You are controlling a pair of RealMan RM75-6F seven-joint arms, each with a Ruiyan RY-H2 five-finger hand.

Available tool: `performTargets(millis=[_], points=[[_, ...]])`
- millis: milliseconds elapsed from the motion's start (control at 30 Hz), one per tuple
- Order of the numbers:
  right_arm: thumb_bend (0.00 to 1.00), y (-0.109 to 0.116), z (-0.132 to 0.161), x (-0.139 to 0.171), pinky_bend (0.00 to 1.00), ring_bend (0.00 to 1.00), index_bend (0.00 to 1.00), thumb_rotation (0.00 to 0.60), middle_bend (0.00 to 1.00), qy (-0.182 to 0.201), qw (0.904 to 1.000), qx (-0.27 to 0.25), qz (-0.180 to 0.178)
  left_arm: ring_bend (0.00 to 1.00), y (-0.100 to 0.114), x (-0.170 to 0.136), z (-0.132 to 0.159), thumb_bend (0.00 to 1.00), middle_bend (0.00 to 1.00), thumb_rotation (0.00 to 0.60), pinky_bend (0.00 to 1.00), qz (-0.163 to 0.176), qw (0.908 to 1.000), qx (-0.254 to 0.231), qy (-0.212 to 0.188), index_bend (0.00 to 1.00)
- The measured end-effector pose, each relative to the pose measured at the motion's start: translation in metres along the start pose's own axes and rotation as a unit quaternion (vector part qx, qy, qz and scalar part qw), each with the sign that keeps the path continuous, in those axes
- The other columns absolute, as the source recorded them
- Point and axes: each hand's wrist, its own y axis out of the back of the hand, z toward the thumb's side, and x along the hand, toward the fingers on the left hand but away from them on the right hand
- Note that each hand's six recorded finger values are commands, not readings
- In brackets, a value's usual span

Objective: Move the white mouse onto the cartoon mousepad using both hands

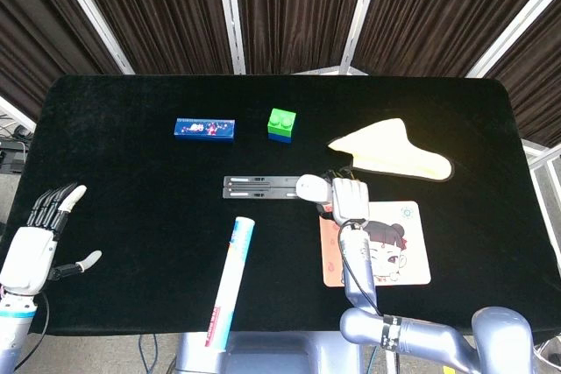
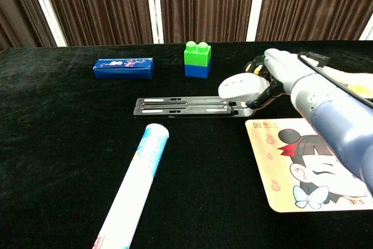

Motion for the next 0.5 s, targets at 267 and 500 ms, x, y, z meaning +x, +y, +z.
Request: performTargets(millis=[267, 500], points=[[0.3, 0.007, -0.019, 0.017, 0.44, 0.23, 0.54, 0.6, 0.42, -0.064, 0.9979, 0.005, -0.01, 0.0, 0.001, -0.001, 0.001, 0.17, 0.0, 0.6, 0.0, -0.001, 1.0, -0.008, -0.005, 0.0], [0.3, 0.004, -0.041, 0.033, 0.44, 0.23, 0.54, 0.6, 0.42, -0.106, 0.9943, 0.0, -0.008, 0.0, 0.002, -0.002, 0.002, 0.17, 0.0, 0.6, 0.0, -0.003, 0.9999, -0.011, -0.009, 0.0]])
